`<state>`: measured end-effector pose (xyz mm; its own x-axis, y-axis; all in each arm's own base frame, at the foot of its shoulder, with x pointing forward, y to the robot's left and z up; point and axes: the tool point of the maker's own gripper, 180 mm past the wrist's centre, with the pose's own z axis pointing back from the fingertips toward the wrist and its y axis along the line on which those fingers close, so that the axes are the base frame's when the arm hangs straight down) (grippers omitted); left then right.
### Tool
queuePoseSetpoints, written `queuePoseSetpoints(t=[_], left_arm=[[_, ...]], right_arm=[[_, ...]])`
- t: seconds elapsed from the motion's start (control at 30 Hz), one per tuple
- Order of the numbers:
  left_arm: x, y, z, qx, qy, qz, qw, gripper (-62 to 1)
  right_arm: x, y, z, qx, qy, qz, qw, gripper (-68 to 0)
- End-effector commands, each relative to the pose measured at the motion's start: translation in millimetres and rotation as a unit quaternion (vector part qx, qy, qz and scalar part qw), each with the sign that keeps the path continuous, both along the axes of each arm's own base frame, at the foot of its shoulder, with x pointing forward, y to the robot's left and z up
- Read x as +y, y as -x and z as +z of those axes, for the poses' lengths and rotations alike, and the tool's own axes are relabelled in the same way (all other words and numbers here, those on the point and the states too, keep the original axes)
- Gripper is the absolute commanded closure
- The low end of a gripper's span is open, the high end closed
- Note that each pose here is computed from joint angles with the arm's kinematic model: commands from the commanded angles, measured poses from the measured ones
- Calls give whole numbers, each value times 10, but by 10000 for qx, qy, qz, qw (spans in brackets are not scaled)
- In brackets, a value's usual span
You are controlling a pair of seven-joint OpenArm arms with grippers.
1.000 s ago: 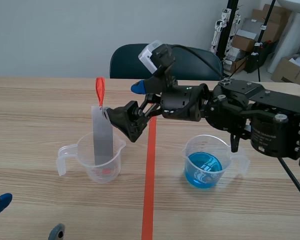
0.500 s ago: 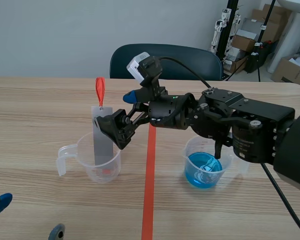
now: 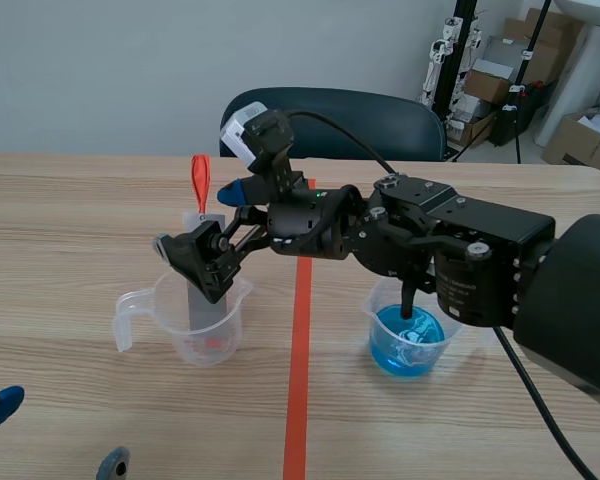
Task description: Do the redox reaction experiment. lift the metal plate out of the left beaker
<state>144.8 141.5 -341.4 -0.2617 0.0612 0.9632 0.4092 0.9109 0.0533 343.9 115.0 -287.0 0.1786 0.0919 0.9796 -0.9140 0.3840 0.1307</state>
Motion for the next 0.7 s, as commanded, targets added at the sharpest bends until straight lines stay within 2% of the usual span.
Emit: queuePoseSetpoints(t=[0.0,0.13,0.3,0.57,0.67], left_arm=[[31,25,93,-227,60,-7,9997,-623],[31,27,92,-225,60,-7,9997,-623],[31,27,92,-225,60,-7,9997,-623],[32,27,92,-225,58,-7,9997,-623],[38,26,93,-225,48,-13,9997,-623]], right_arm=[[20,-62,141,-149,-108,24,9998,-679],[15,-53,88,-89,29,42,9999,-679],[11,-51,63,-51,87,45,9999,-521],[-10,-45,-6,89,237,39,9997,-351],[-31,-51,-15,89,257,25,9996,-263]])
